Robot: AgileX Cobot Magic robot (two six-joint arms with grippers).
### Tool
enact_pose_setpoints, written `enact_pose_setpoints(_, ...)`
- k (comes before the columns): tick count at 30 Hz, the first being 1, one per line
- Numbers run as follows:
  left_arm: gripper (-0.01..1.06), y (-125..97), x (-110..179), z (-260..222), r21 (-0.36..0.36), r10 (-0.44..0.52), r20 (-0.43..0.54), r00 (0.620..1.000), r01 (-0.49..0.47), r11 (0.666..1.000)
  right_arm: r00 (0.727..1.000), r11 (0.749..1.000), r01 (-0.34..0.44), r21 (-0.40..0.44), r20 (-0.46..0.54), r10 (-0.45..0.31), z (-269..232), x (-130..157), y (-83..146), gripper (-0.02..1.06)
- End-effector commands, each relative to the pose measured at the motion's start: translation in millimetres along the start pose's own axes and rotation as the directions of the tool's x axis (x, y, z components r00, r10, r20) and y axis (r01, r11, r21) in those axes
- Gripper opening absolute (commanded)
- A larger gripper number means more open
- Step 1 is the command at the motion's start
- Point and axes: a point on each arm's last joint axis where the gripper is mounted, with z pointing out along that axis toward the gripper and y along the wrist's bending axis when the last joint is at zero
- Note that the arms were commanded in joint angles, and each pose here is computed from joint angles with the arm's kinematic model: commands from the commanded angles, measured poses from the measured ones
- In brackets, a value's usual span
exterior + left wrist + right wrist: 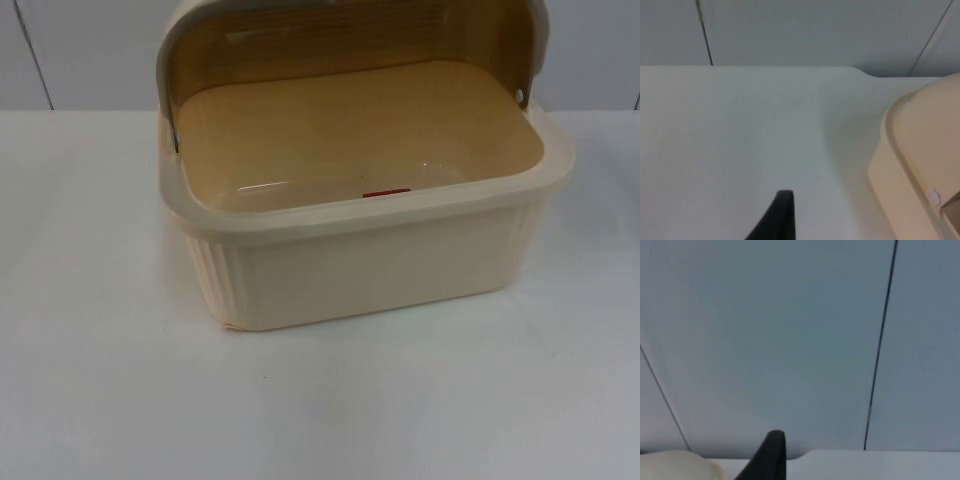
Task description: Open the box lid with the left hand, place the block into the box with the right hand, then close the box lid with the left hand.
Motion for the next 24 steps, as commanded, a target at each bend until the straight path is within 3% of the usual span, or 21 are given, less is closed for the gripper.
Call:
enact_pose_setpoints(1, 1.05, 1.2, 0.6, 0.5, -0.003, -0.008, 0.007, 1.0, 0.008, 1.0, 1.0, 0.999, 0.011, 0.03, -0.026, -0.01, 0.2, 8.7, -11.3, 1.04)
enact_pose_setpoints(9, 1.05, 2.6, -3.9, 1.0, -0.017, -0.01, 0.045, 0.999, 0.01, 1.0, 0.999, 0.997, 0.005, 0.072, -0.046, -0.001, 3.2, 15.2, -15.5, 1.04)
enact_pose_setpoints(14, 1.05, 4.2, -30.1, 7.0, -0.015, 0.007, 0.082, 0.997, -0.005, 1.0, 0.999, 0.997, 0.011, 0.076, -0.044, -0.008, 3.1, 14.9, -15.9, 1.04)
enact_pose_setpoints(20, 1.05, 3.1, -76.7, 25.6, 0.005, 0.143, 0.108, 0.984, -0.145, 0.989, 0.999, 0.997, 0.021, 0.08, -0.043, -0.018, 3.1, 14.7, -16.2, 1.04)
enact_pose_setpoints(24, 1.05, -15.6, -107.2, 45.8, 0.045, 0.281, 0.146, 0.948, -0.291, 0.956, 0.999, 0.996, 0.029, 0.081, -0.045, -0.026, 3.0, 14.8, -16.4, 1.04)
